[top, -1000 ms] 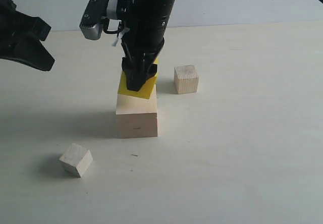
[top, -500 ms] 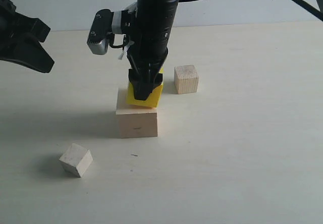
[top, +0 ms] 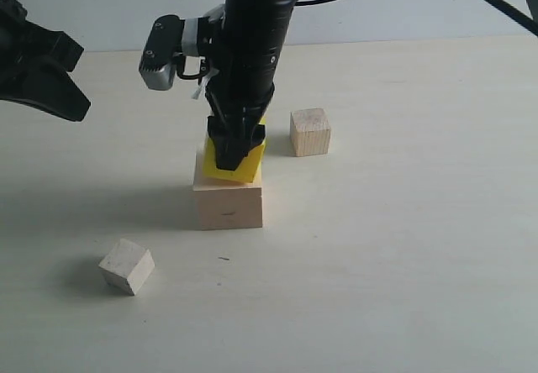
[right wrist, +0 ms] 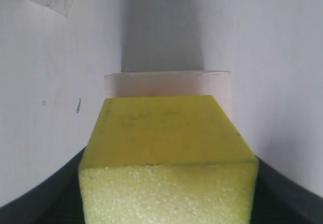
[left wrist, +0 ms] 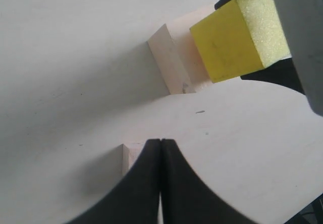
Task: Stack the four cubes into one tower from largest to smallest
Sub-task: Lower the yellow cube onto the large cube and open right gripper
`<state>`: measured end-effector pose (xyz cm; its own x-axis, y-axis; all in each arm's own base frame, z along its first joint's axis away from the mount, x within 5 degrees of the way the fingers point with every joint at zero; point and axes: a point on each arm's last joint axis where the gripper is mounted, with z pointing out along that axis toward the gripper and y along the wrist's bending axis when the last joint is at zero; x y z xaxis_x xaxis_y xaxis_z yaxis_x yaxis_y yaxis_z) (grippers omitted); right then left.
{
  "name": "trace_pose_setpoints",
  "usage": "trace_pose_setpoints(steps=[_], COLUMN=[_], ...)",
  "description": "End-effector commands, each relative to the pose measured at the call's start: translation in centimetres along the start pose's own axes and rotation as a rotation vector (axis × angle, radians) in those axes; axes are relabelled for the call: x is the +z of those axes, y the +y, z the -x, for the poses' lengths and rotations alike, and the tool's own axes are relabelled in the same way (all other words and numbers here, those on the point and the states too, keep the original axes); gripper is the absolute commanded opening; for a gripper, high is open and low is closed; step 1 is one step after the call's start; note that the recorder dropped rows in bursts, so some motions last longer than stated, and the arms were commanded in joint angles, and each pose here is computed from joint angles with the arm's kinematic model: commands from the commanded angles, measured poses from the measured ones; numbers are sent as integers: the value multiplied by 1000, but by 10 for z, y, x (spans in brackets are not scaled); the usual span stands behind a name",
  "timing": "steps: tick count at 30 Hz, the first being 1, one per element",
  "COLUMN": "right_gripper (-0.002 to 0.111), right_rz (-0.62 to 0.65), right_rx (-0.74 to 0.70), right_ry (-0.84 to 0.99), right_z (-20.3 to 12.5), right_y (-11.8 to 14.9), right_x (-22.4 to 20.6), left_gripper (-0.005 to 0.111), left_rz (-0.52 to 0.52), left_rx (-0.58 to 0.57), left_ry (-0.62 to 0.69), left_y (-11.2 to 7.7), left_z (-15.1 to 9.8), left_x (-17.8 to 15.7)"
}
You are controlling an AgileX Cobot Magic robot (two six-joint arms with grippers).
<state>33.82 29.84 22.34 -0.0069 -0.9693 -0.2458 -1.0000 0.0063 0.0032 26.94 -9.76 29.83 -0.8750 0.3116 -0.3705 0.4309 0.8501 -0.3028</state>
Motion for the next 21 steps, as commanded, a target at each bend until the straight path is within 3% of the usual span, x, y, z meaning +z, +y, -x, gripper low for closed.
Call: trace_pose_setpoints(steps=[1,21], right_gripper=[0,0], right_rz=[-11,1], right_rx=[-24,-58], right_ry=[4,43], right_z=[0,-3], right_y=[0,-4], right_x=[-1,14], left_gripper=[0,0], left_rz=[4,4], left_rx=[8,8], left_ry=[-15,-14], left_y=[0,-1], left_z=[0,0], left_x=[-3,-3])
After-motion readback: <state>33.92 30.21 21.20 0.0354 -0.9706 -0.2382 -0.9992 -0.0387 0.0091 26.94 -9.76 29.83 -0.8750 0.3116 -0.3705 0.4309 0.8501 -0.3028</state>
